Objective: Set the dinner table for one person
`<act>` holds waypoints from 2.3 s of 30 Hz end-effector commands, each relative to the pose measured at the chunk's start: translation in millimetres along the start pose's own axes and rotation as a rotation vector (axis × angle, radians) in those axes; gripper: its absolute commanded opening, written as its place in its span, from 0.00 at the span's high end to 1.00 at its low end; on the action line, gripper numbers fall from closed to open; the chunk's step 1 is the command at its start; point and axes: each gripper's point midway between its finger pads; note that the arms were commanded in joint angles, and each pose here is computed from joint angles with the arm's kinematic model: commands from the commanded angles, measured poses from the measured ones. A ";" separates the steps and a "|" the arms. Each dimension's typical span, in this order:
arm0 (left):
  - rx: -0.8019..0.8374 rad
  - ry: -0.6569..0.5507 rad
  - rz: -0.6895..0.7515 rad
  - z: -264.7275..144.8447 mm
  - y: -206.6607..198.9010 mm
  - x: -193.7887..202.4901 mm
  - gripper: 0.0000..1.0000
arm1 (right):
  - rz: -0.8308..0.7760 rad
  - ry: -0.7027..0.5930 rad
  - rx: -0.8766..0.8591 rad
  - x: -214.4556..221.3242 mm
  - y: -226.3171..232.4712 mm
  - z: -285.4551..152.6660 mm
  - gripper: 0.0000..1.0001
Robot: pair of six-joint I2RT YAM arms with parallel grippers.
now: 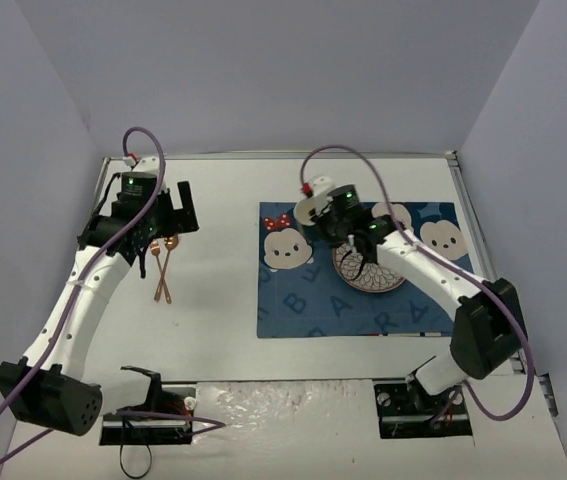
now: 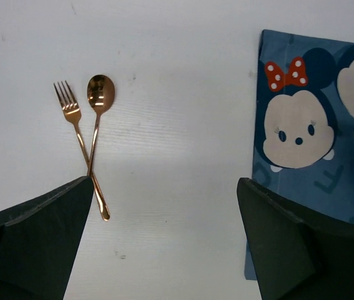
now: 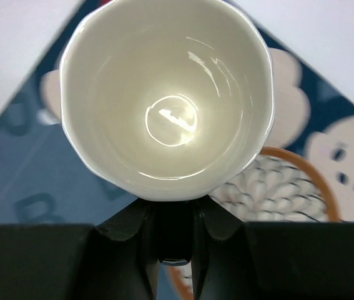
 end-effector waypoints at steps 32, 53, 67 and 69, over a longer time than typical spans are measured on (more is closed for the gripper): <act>-0.082 0.019 0.040 14.4 31.7 39.4 0.03 | 0.323 -0.173 0.537 65.4 -363.8 -57.4 1.00; -0.079 0.034 0.043 18.3 31.4 42.2 0.03 | 0.346 -0.138 0.478 88.3 -371.3 -31.3 1.00; -0.075 0.030 0.046 17.8 31.0 41.4 0.03 | 0.392 -0.076 0.459 120.3 -362.8 -14.9 0.69; -0.073 0.027 0.045 17.3 30.6 40.9 0.03 | 0.400 -0.074 0.469 122.5 -362.3 -17.9 0.57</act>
Point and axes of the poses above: each gripper's point midway between its finger pads, its own z axis out along the fingers, its own y axis along the line the jaws close on, x = y × z
